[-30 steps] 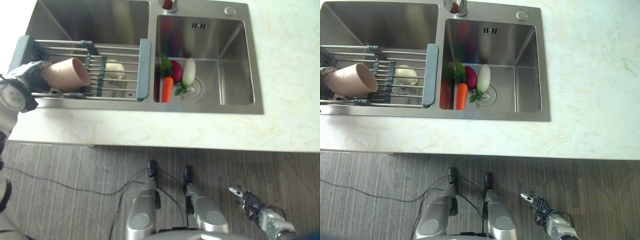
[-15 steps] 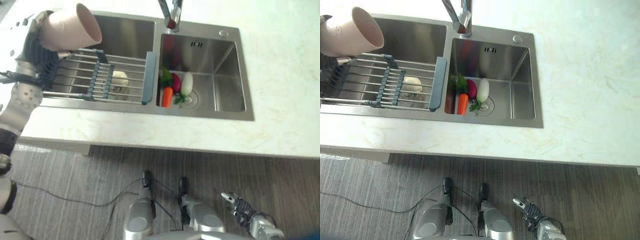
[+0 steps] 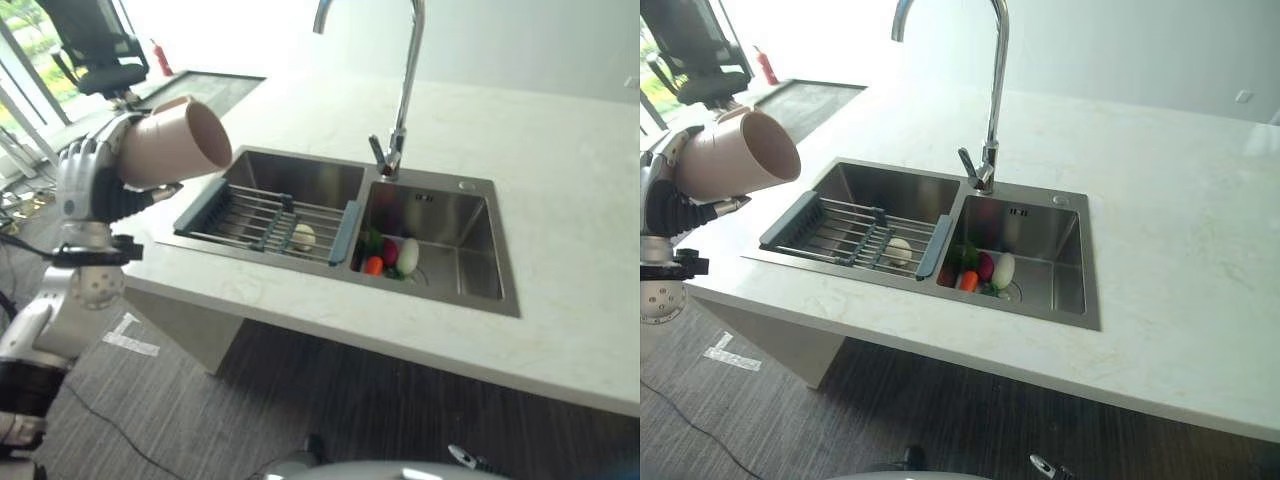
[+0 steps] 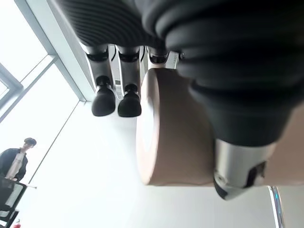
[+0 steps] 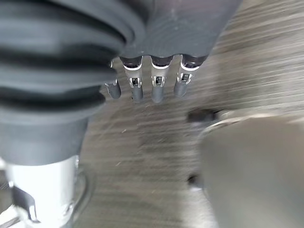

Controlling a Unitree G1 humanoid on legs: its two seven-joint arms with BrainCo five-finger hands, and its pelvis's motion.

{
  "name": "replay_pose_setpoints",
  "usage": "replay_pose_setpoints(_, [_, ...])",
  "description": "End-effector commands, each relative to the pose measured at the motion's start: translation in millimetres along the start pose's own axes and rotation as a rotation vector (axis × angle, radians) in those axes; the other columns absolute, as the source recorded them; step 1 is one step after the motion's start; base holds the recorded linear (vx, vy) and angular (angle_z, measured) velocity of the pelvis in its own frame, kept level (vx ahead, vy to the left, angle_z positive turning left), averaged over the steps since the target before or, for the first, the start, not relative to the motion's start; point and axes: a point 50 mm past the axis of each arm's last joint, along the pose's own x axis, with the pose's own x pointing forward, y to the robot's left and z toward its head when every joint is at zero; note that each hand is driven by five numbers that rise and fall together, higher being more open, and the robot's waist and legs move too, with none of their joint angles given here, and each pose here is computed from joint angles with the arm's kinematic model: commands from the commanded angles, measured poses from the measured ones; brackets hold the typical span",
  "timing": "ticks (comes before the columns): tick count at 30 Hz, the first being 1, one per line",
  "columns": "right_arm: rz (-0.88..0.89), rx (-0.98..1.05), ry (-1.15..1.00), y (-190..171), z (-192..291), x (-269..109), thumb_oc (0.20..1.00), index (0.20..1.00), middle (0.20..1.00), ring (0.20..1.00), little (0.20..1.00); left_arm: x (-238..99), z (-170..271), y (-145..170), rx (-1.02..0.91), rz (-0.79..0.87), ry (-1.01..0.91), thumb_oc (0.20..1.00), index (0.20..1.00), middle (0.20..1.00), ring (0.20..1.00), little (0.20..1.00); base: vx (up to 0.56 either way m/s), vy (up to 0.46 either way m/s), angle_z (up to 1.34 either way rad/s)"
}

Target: Place the dishes in the dishwasher.

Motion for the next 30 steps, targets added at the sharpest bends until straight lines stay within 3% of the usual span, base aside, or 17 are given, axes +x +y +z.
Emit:
replay_pose_setpoints(1, [0.008, -0.067, -0.038, -5.3, 21.7, 0.7, 1.0, 1.0, 1.0, 1.0, 1.0, 38.6, 3.9, 50.2, 0.035, 0.246, -0.042, 0.2, 0.2, 0.2, 0.2, 0.2, -0.08, -0.261, 0.31])
replay_pose_setpoints(9, [0.064, -0.185, -0.059, 5.5, 42.9, 5.2, 1.0, 1.0, 1.0, 1.0, 1.0, 20.1, -3.3, 45.7, 0.012, 0.202, -0.003, 0.2, 0.2, 0.2, 0.2, 0.2, -0.07, -0.178, 0.32])
replay_pose_setpoints(14, [0.012, -0.156, -0.069, -0.3, 42.8, 3.9, 1.0, 1.0, 1.0, 1.0, 1.0, 29.1, 29.4, 21.4, -0.081, 0.193, -0.106, 0.2, 0.2, 0.2, 0.2, 0.2, -0.13, -0.011, 1.43])
replay_pose_setpoints(21, [-0.047, -0.084, -0.067, -14.9, 37.6, 0.6, 1.0, 1.0, 1.0, 1.0, 1.0, 26.9, 57.1, 9.8, -0.132, 0.149, -0.211, 0.2, 0.2, 0.2, 0.2, 0.2, -0.2, 0.349, 1.3])
replay_pose_setpoints(30, [-0.021, -0.022, -0.083, 1.6, 38.5, 4.9, 1.0, 1.0, 1.0, 1.0, 1.0, 34.4, 92.3, -0.7, -0.145, 0.02, -0.366, 0.2, 0.2, 0.2, 0.2, 0.2, -0.06, 0.375, 0.89])
